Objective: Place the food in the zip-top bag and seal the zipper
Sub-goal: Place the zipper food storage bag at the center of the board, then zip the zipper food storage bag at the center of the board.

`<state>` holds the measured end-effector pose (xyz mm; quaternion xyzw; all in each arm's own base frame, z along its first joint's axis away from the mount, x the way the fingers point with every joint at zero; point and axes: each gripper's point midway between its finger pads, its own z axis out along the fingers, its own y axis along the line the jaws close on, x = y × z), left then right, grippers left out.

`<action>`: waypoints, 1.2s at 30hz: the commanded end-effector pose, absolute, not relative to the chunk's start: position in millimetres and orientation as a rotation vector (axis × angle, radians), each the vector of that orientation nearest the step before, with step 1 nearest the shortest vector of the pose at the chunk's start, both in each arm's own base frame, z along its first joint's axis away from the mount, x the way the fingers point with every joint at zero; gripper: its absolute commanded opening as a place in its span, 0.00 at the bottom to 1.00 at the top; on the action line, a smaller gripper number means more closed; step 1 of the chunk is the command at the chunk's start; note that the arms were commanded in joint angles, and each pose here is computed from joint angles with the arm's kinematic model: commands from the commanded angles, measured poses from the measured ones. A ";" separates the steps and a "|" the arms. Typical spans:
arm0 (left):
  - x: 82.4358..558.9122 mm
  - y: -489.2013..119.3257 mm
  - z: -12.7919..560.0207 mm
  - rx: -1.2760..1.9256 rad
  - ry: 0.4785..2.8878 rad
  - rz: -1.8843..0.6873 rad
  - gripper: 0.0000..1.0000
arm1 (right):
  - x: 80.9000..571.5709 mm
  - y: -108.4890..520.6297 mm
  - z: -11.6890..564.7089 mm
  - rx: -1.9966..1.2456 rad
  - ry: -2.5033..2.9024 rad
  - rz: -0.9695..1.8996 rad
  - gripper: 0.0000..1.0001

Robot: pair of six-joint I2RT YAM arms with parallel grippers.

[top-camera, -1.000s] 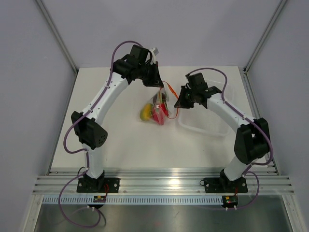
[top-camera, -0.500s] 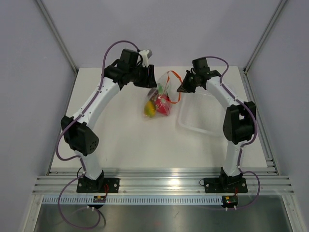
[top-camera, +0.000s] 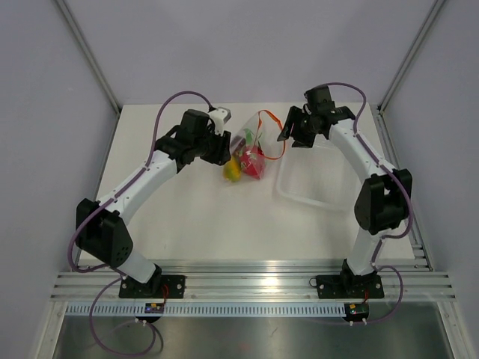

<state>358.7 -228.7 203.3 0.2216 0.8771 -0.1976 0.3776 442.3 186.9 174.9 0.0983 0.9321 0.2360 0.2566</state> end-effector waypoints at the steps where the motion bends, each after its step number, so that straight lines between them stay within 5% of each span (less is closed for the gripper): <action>1: 374.8 -221.5 237.5 0.495 2.141 -0.447 0.48 | 419.6 191.3 231.5 0.078 2.403 0.577 0.65; 8: 376.5 -200.7 241.5 0.369 2.181 -0.350 0.52 | 405.2 241.7 239.5 -0.101 2.376 0.683 0.70; 11: 379.1 -193.0 243.2 0.325 2.186 -0.305 0.62 | 406.9 264.4 237.3 -0.149 2.378 0.714 0.70; 17: 378.1 -192.3 248.3 0.296 2.182 -0.312 0.62 | 414.5 289.5 223.1 -0.161 2.417 0.745 0.68; 26: 375.0 -187.3 252.1 0.327 2.195 -0.292 0.56 | 430.5 309.7 194.1 -0.115 2.458 0.784 0.37; 30: 373.2 -198.6 260.5 0.393 2.101 -0.369 0.56 | 426.3 314.2 209.5 -0.131 2.442 0.829 0.00; 36: 360.9 -239.5 262.2 0.546 1.910 -0.631 0.55 | 408.5 327.4 259.5 -0.201 2.372 1.012 0.00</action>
